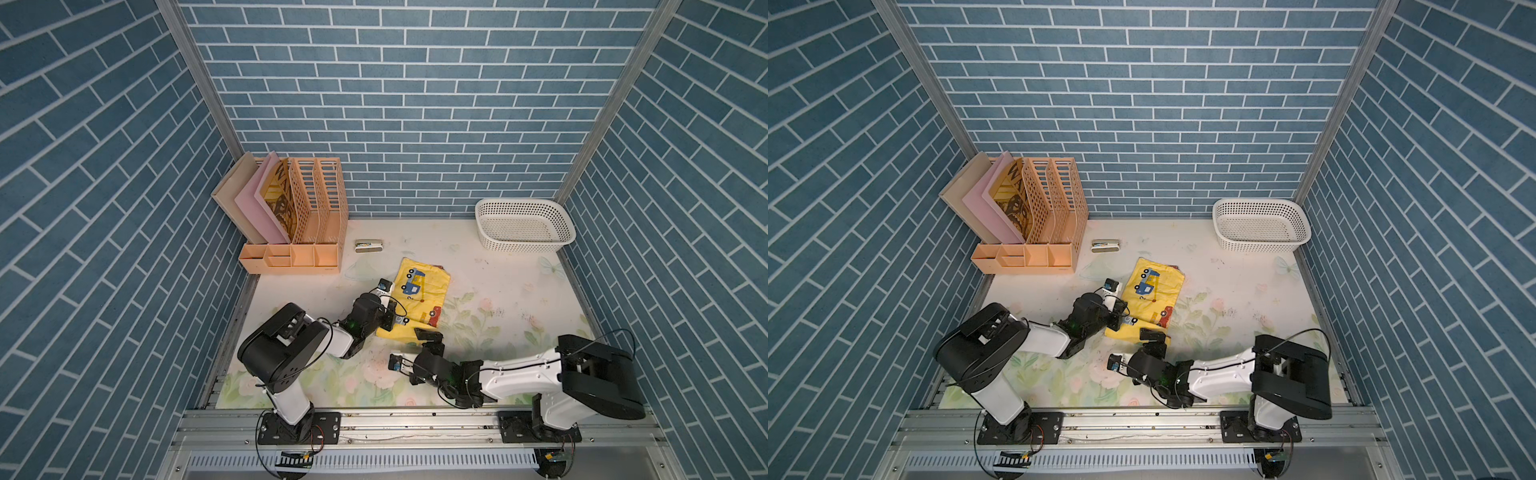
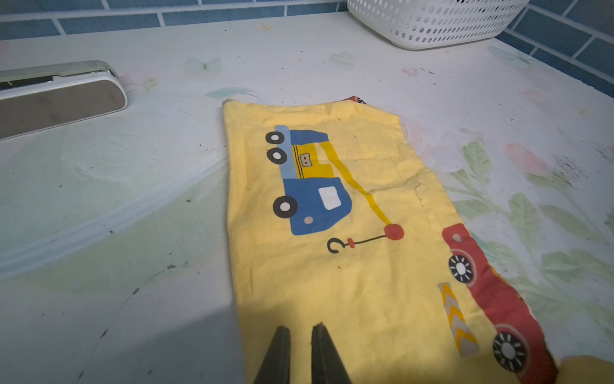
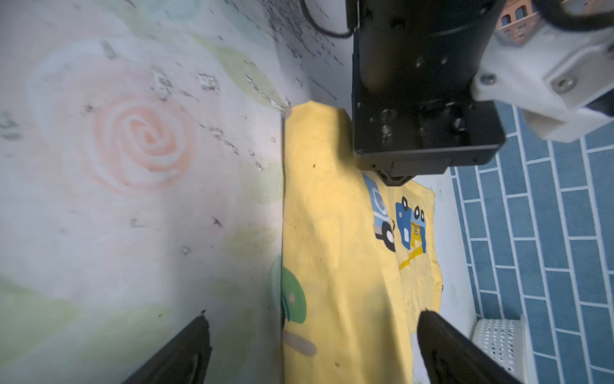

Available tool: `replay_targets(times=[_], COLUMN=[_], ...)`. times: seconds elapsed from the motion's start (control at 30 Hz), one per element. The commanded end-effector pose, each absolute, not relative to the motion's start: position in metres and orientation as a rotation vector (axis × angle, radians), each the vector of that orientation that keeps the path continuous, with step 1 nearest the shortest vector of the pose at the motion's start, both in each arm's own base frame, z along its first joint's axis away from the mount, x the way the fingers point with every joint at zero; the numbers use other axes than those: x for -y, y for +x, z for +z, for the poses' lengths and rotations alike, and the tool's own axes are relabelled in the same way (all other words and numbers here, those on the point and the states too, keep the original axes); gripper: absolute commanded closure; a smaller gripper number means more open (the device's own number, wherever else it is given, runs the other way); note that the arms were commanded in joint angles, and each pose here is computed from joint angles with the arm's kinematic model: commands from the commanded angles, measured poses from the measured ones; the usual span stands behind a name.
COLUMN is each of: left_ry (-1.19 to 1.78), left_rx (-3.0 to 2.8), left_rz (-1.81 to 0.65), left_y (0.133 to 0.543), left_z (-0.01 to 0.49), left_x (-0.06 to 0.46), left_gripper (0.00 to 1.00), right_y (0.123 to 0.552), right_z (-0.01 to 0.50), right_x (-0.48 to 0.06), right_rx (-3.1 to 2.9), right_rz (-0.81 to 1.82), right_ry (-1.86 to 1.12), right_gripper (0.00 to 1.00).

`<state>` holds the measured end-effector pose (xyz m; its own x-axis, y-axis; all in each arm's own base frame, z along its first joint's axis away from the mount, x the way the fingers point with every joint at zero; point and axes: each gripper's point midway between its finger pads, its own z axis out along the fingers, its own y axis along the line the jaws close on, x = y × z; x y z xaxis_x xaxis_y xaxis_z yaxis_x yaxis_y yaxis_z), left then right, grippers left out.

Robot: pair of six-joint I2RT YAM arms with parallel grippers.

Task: Roll up the pillowcase
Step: Roll the pillowcase at the center of the board.

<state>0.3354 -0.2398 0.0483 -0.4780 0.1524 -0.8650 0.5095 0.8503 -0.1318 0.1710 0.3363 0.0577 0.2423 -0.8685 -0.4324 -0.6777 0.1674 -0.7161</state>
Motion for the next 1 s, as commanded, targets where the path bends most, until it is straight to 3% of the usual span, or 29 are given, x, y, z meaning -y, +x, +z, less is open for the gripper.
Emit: replay_targets(times=[0.0, 0.13, 0.23, 0.43, 0.5, 0.53, 0.63, 0.83, 0.97], left_ry=[0.469, 0.465, 0.459, 0.416, 0.335, 0.304, 0.206, 0.183, 0.199], left_rx=[-2.050, -2.046, -2.034, -1.977, -1.942, -1.919, -1.835, -1.783, -1.783], left_rz=[-0.461, -0.465, -0.468, -0.495, -0.486, -0.494, -0.523, -0.500, -0.508], left_y=[0.337, 0.337, 0.336, 0.334, 0.334, 0.334, 0.331, 0.325, 0.316], left_z=[0.051, 0.053, 0.057, 0.079, 0.093, 0.101, 0.130, 0.162, 0.166], left_x=[0.237, 0.236, 0.236, 0.230, 0.219, 0.214, 0.194, 0.173, 0.170], left_gripper=[0.83, 0.84, 0.84, 0.82, 0.73, 0.69, 0.60, 0.60, 0.60], right_y=[0.187, 0.205, 0.213, 0.224, 0.220, 0.218, 0.203, 0.146, 0.131], right_z=[0.062, 0.037, 0.026, 0.004, 0.002, 0.004, 0.010, 0.033, 0.054], right_x=[-0.351, -0.346, -0.340, -0.326, -0.327, -0.327, -0.331, -0.347, -0.349], right_rx=[-1.470, -1.541, -1.602, -1.705, -1.727, -1.734, -1.755, -1.878, -1.998], right_rz=[-0.329, -0.384, -0.362, -0.312, -0.245, -0.215, -0.048, 0.567, 0.983], right_ry=[-1.470, -1.477, -1.494, -1.559, -1.583, -1.579, -1.629, -1.854, -1.896], right_gripper=[0.00, 0.02, 0.14, 0.75, 0.96, 1.00, 1.00, 1.00, 1.00])
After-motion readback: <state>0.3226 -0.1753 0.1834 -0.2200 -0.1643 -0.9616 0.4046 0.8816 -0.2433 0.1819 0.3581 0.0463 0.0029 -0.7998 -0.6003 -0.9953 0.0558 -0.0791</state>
